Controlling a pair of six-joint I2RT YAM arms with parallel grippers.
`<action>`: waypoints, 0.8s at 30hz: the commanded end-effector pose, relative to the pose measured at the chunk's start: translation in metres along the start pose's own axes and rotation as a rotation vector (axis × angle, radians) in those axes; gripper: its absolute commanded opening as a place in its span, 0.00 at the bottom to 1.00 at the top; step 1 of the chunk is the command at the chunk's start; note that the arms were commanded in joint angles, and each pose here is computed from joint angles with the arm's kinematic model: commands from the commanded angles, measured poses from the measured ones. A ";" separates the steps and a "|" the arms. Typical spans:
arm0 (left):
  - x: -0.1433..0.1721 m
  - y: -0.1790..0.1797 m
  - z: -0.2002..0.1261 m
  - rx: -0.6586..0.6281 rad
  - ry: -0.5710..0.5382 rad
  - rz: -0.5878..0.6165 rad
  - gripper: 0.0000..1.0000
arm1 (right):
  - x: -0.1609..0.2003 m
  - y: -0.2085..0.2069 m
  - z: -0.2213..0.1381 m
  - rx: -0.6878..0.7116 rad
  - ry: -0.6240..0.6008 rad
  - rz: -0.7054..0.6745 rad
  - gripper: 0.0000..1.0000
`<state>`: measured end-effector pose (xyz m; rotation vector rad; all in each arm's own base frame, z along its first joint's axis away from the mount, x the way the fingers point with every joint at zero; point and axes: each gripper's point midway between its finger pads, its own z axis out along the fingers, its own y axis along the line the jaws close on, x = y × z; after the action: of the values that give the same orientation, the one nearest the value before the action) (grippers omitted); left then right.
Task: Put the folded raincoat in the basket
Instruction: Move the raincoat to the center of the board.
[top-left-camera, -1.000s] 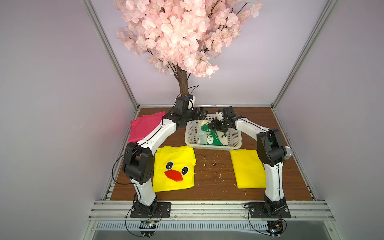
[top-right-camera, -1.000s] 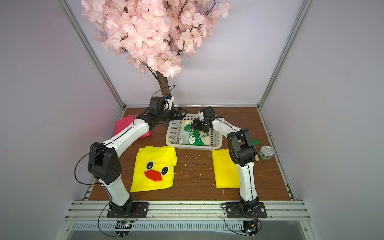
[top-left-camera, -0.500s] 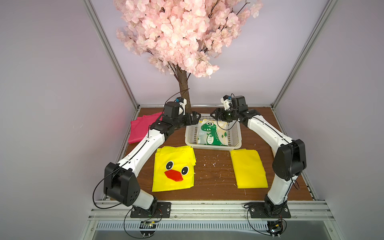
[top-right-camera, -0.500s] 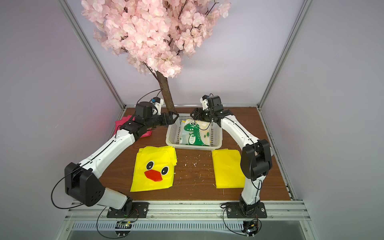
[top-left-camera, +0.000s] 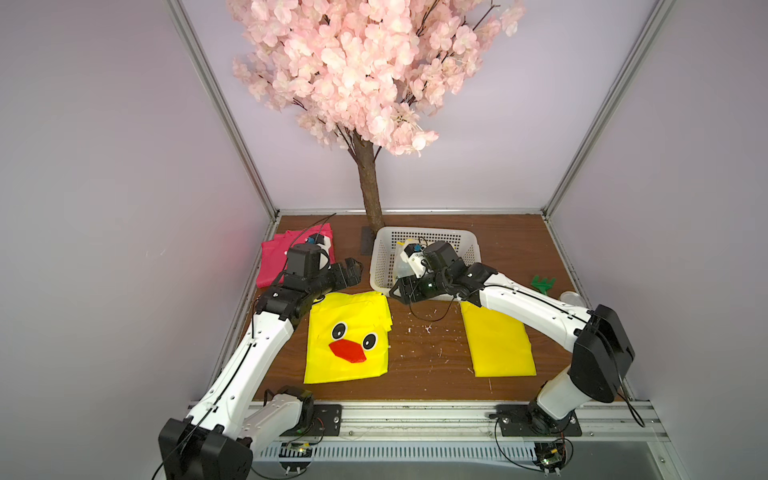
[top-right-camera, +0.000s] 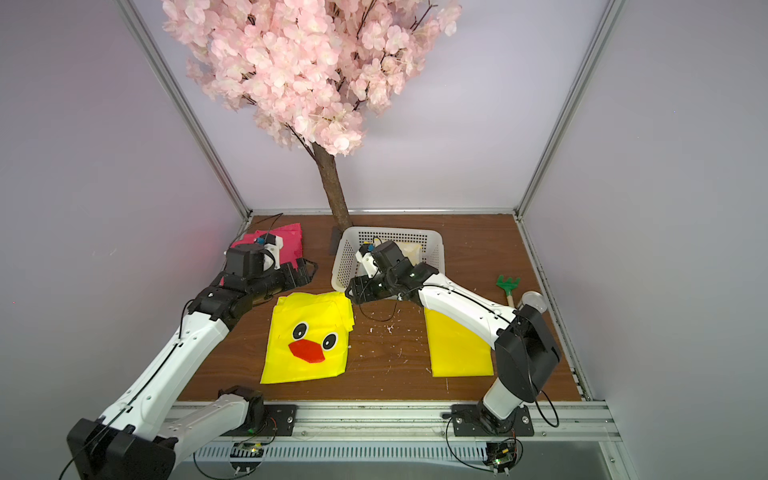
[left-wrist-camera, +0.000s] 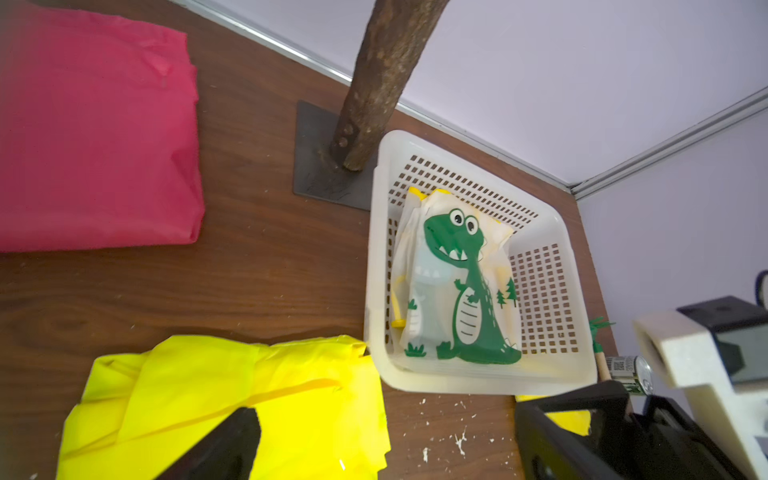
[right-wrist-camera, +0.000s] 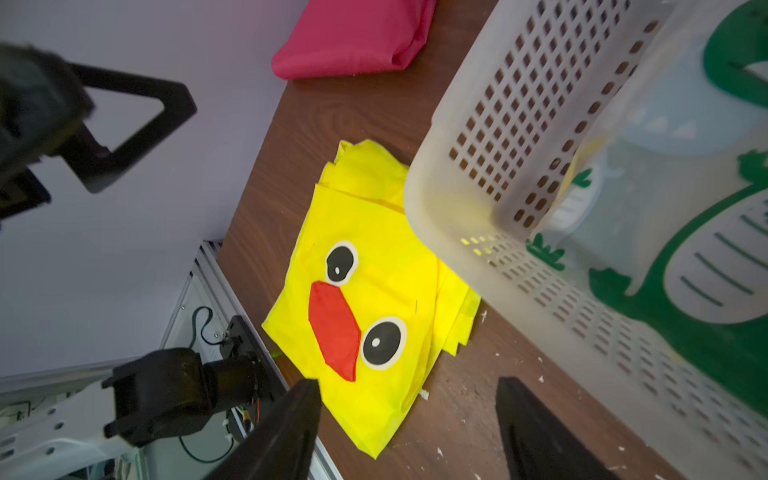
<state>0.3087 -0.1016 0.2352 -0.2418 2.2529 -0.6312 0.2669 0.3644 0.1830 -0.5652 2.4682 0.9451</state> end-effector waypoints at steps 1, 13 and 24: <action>0.029 0.038 -0.014 -0.109 0.051 -0.098 1.00 | 0.011 0.016 -0.003 0.007 -0.023 -0.021 0.73; 0.104 0.104 -0.022 -0.308 0.163 -0.223 1.00 | 0.092 0.019 0.070 0.007 0.126 0.006 0.74; 0.113 0.128 -0.028 -0.374 0.154 -0.332 1.00 | 0.117 0.000 0.101 0.029 0.188 0.042 0.76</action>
<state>0.2194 -0.0271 0.1183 -0.7245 2.4881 -0.4073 0.1914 0.4021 0.0479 -0.6470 2.6983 0.8661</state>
